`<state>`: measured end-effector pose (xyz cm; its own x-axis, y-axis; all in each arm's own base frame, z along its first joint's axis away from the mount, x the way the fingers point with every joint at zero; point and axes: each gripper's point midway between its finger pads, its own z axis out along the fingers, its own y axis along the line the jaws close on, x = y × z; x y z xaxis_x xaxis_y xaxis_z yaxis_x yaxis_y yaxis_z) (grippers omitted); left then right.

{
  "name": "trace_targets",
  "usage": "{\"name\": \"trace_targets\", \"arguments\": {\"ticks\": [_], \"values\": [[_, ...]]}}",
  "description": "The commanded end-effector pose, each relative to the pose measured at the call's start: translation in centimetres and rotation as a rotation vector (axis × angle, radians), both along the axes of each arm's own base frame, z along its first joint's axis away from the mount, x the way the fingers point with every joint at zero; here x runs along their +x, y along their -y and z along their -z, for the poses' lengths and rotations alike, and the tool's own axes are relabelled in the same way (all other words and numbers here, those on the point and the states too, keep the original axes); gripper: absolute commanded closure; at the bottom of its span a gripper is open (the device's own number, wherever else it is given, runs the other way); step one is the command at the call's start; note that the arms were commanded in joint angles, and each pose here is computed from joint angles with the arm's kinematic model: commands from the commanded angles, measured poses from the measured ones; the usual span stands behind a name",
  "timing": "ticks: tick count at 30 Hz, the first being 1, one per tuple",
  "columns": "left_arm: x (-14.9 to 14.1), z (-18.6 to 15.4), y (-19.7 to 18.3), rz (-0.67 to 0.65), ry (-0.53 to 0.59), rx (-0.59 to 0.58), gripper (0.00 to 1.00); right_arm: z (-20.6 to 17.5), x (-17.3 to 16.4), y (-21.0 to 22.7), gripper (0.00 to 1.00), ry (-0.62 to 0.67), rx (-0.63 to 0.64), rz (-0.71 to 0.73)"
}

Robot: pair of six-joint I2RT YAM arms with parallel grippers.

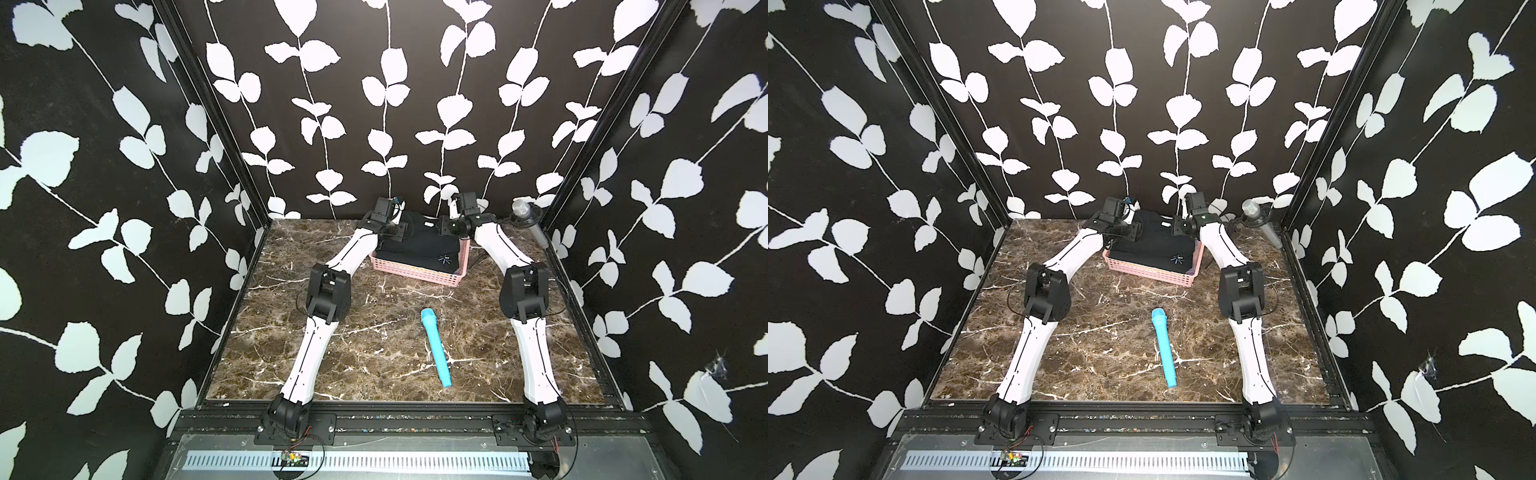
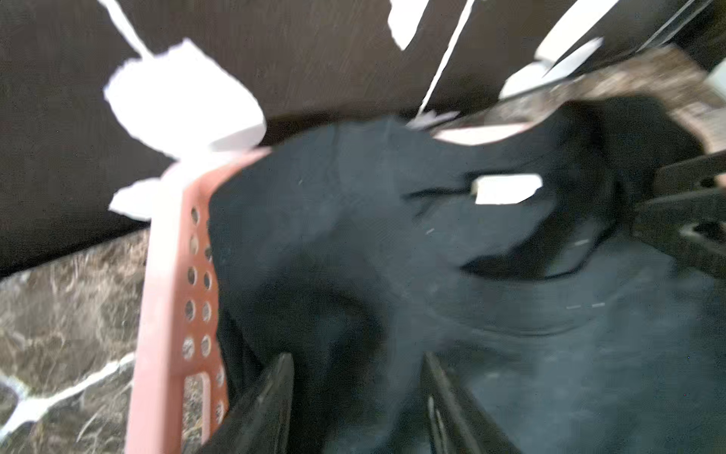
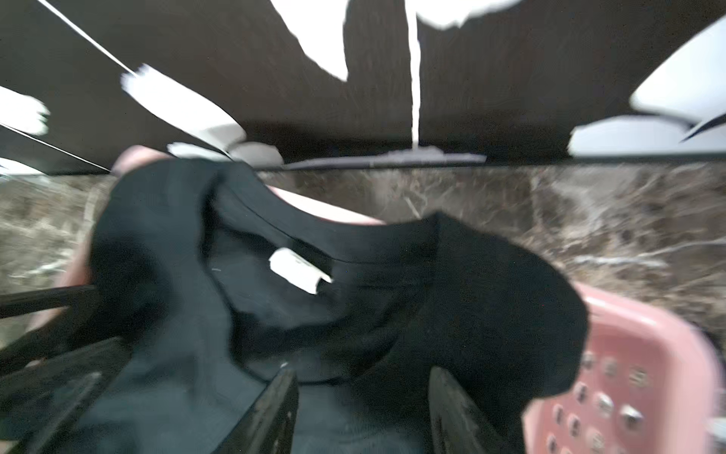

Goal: Put the folded t-shirts into the basket
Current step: Place the T-shirt in the bin.

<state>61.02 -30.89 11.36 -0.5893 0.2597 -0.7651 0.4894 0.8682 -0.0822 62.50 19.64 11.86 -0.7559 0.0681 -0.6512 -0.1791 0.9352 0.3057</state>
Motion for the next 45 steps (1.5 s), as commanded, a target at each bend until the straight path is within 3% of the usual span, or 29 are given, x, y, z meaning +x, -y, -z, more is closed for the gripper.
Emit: {"name": "trace_targets", "arguments": {"ticks": [1,3,7,13,19,29,38,45], "values": [[-0.4,1.6,-1.5,-0.027,-0.046,0.075,0.45,1.3,0.3,0.8,0.45,-0.047,-0.016,0.043],[-0.6,2.4,-2.0,-0.041,-0.067,0.103,0.45,2.8,0.2,1.5,0.45,-0.096,-0.037,0.074],[-0.8,2.1,-2.1,-0.04,-0.075,0.106,0.45,2.2,0.3,2.0,0.42,-0.124,0.018,0.082],[-1.5,-2.5,-1.9,-0.023,-0.033,0.065,0.43,-4.3,-0.9,2.0,0.37,-0.037,0.026,0.031],[-4.0,-6.0,-2.1,0.001,-0.04,0.013,0.42,-7.8,-5.0,0.8,0.35,-0.016,0.041,-0.058],[-7.9,-3.9,-2.5,0.037,-0.138,0.026,0.42,-3.9,-12.5,-2.7,0.45,-0.163,0.026,-0.195],[-9.0,0.8,-3.2,0.038,-0.256,0.103,0.42,2.8,-13.1,-2.5,0.6,-0.292,-0.022,-0.172],[-10.2,3.1,-4.2,0.034,-0.302,0.192,0.42,5.6,-12.8,0.1,0.58,-0.341,-0.188,-0.122]]}}
